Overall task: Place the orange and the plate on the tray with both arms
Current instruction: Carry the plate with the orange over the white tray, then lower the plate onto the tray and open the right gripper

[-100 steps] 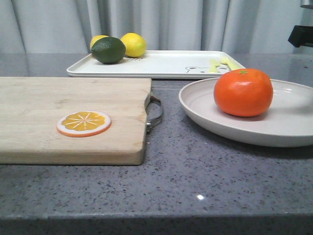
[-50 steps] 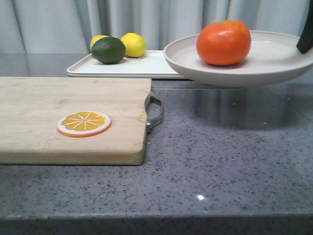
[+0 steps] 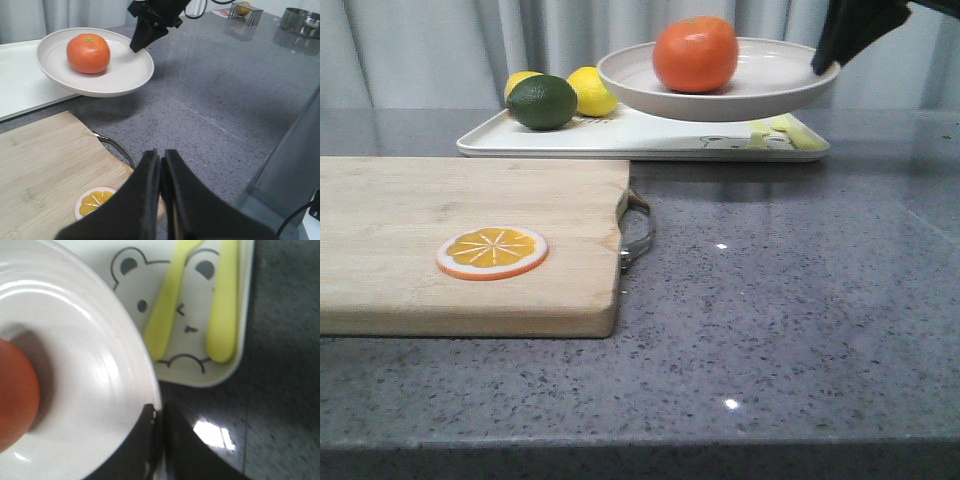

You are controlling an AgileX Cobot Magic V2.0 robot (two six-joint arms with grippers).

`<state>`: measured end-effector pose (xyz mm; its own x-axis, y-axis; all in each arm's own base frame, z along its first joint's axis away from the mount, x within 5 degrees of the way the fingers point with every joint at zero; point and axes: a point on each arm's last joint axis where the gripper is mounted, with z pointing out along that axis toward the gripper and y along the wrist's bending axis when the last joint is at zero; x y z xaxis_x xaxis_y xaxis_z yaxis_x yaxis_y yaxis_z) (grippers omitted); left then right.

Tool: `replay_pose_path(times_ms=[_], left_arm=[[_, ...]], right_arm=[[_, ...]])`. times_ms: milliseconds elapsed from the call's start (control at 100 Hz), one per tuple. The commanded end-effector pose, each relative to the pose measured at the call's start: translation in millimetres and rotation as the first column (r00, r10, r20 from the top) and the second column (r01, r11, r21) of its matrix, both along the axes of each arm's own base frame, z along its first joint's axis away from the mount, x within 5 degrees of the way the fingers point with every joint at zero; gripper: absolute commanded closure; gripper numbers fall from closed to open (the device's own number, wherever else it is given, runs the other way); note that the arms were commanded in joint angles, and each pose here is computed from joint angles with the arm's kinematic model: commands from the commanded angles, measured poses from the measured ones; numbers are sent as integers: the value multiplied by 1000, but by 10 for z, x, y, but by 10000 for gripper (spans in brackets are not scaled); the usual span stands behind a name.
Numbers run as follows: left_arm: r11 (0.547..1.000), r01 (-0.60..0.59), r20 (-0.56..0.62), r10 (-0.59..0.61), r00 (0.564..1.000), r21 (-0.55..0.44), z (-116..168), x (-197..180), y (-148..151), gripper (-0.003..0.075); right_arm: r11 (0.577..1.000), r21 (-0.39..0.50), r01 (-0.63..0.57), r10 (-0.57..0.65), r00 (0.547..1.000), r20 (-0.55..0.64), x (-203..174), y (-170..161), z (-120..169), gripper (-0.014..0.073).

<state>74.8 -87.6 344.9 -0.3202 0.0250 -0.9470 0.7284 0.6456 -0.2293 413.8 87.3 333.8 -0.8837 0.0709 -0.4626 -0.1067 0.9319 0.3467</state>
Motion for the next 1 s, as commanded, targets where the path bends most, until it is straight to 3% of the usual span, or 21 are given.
replay_pose_path(times_ms=[0,370,990], left_arm=[[997,-25,56,29,998,-73,145,21,10,741],[997,-25,56,29,998,-73,145,21,10,741],[997,-25,56,29,998,-73,145,21,10,741]], right_arm=[[998,51,-35,29,993,110,76,104,334,654],[995,80,-53,40,987,157,663,248,187,654],[984,178,-4,-32,979,200,972,318,-97,654]])
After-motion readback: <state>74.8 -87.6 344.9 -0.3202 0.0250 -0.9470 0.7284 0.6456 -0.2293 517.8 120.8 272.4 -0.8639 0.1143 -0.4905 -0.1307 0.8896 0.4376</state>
